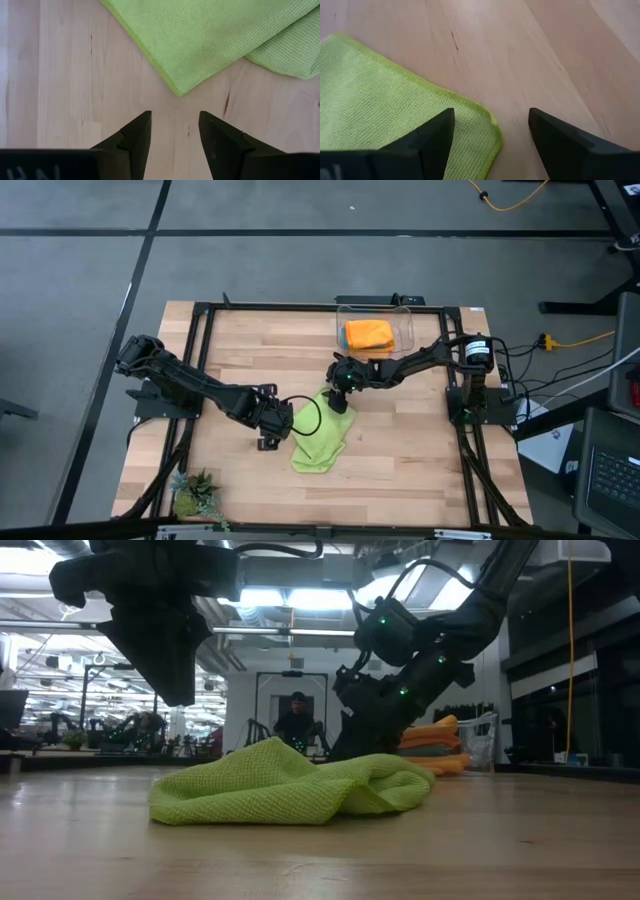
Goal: Fold microfiber towels
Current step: Fold the green microfiber towel
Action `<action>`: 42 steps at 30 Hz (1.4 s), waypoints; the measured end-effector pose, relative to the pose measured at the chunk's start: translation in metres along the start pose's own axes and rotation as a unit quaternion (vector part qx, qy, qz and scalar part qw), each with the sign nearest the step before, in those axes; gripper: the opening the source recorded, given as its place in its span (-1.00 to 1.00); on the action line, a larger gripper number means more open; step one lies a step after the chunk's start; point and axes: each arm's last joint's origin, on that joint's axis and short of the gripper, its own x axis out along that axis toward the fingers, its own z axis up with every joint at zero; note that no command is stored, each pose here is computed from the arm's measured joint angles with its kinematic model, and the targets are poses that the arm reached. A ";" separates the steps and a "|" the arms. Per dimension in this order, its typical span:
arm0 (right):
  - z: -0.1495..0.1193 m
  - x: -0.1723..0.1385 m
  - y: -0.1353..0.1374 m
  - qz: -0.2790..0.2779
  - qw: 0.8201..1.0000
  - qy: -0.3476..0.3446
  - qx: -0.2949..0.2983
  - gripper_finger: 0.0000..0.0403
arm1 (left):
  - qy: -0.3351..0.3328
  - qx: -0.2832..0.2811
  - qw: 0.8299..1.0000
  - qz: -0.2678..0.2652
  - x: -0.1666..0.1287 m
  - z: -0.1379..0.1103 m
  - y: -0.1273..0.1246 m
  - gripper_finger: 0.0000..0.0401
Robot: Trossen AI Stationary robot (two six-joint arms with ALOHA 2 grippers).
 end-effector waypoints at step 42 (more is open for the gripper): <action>0.025 -0.042 0.061 -0.036 0.993 -0.060 -0.092 -0.98 | -0.030 -0.006 0.999 0.012 0.000 0.005 -0.001 -0.21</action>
